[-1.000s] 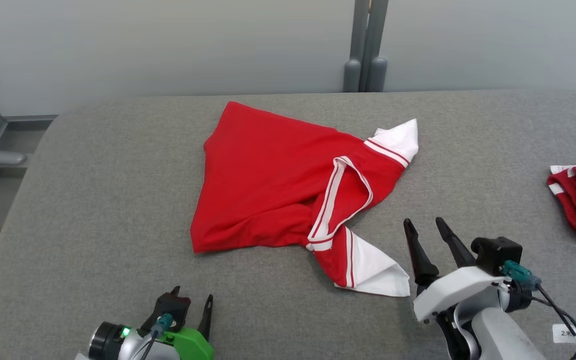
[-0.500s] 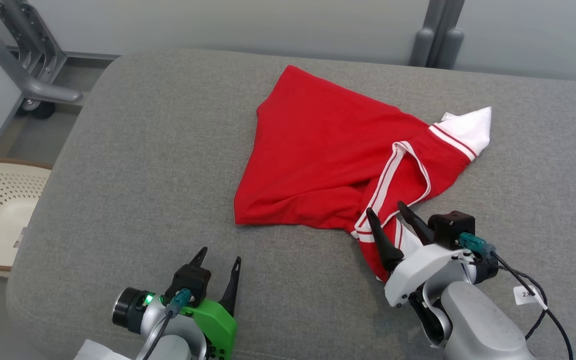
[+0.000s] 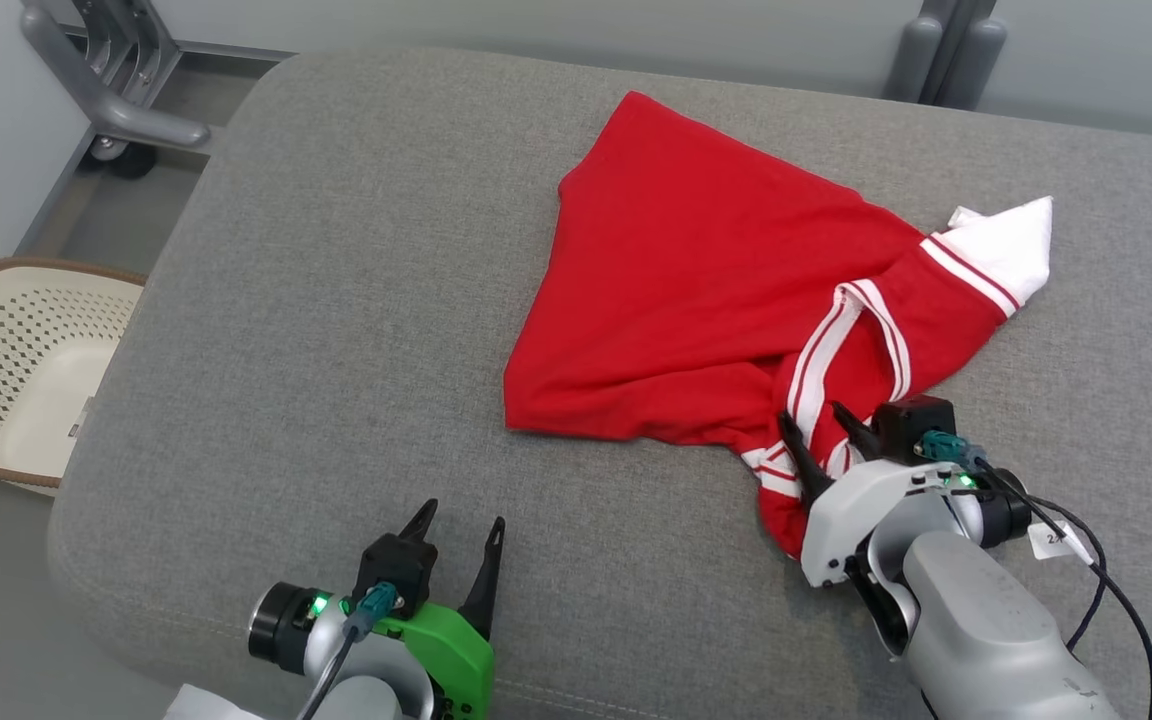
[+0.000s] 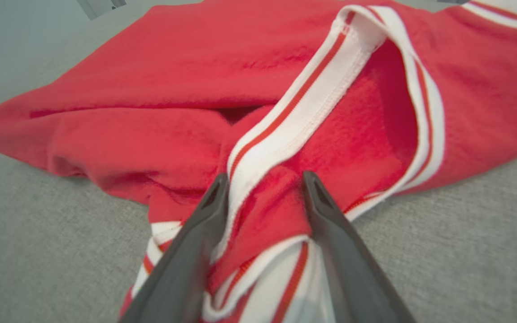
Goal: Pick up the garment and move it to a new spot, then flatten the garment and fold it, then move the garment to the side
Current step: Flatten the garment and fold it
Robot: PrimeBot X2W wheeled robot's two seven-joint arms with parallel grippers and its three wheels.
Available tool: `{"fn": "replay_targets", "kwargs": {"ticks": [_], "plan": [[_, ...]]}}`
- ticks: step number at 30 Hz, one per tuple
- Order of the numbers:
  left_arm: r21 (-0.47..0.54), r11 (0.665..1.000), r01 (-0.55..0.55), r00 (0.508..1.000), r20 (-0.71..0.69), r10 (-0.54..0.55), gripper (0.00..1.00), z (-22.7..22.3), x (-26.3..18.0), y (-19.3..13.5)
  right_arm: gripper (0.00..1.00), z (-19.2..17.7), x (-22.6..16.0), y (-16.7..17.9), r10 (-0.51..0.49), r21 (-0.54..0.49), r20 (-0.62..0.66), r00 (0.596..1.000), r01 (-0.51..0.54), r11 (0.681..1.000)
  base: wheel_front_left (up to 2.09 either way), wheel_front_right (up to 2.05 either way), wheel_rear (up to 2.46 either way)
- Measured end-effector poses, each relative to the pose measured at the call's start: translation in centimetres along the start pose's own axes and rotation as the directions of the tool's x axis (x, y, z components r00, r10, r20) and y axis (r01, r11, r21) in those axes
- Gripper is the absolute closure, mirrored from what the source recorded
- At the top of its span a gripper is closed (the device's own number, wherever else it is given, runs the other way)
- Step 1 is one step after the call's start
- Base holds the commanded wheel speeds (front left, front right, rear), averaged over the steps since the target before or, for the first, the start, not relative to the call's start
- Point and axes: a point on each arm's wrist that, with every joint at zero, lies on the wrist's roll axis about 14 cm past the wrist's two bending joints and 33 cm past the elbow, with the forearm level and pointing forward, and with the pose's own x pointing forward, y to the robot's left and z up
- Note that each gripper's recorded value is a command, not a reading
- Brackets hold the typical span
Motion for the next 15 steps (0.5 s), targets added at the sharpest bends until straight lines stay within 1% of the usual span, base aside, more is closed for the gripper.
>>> {"fn": "replay_targets", "kwargs": {"ticks": [1,4,7,8,10,13,14,15], "plan": [[-0.005,1.000,-0.002,1.000,-0.001,0.002,0.00,0.0,0.0,0.0,1.00,-0.1,0.1,0.0,-0.001,0.000,-0.004,1.000,0.001,1.000,0.00,0.00,0.00],[-0.008,1.000,-0.004,1.000,-0.003,0.004,0.00,-0.1,0.0,-0.1,1.00,0.4,0.3,-0.6,-0.019,0.021,0.004,1.000,0.019,1.000,0.00,0.00,0.00],[-0.019,1.000,-0.004,1.000,0.005,0.004,0.00,0.2,0.2,-0.3,1.00,1.7,0.2,-2.2,-0.076,0.062,0.047,0.996,0.073,0.995,0.00,0.00,0.00],[-0.020,1.000,-0.001,1.000,0.007,0.001,0.00,0.2,0.3,-0.4,1.00,2.5,0.1,-3.3,-0.106,0.080,0.076,0.992,0.099,0.992,0.00,0.00,0.00],[-0.022,1.000,0.008,1.000,0.011,-0.008,0.00,0.4,0.5,-0.7,1.00,3.9,-0.5,-6.2,-0.171,0.078,0.119,0.978,0.162,0.984,0.00,0.00,0.00],[-0.023,0.999,0.034,0.999,0.011,-0.034,0.00,0.5,0.8,-1.4,1.00,4.1,-2.3,-11.0,-0.277,0.060,0.126,0.952,0.272,0.960,0.00,0.00,0.00],[-0.022,0.999,0.044,0.999,0.012,-0.043,0.00,0.5,0.9,-1.6,0.98,4.2,-3.0,-12.4,-0.310,0.057,0.127,0.942,0.305,0.951,0.00,0.00,0.00],[-0.019,0.998,0.054,0.998,0.011,-0.054,0.00,0.5,1.0,-1.9,0.73,4.4,-3.6,-13.8,-0.340,0.043,0.128,0.932,0.338,0.940,0.00,0.00,0.00]]}}
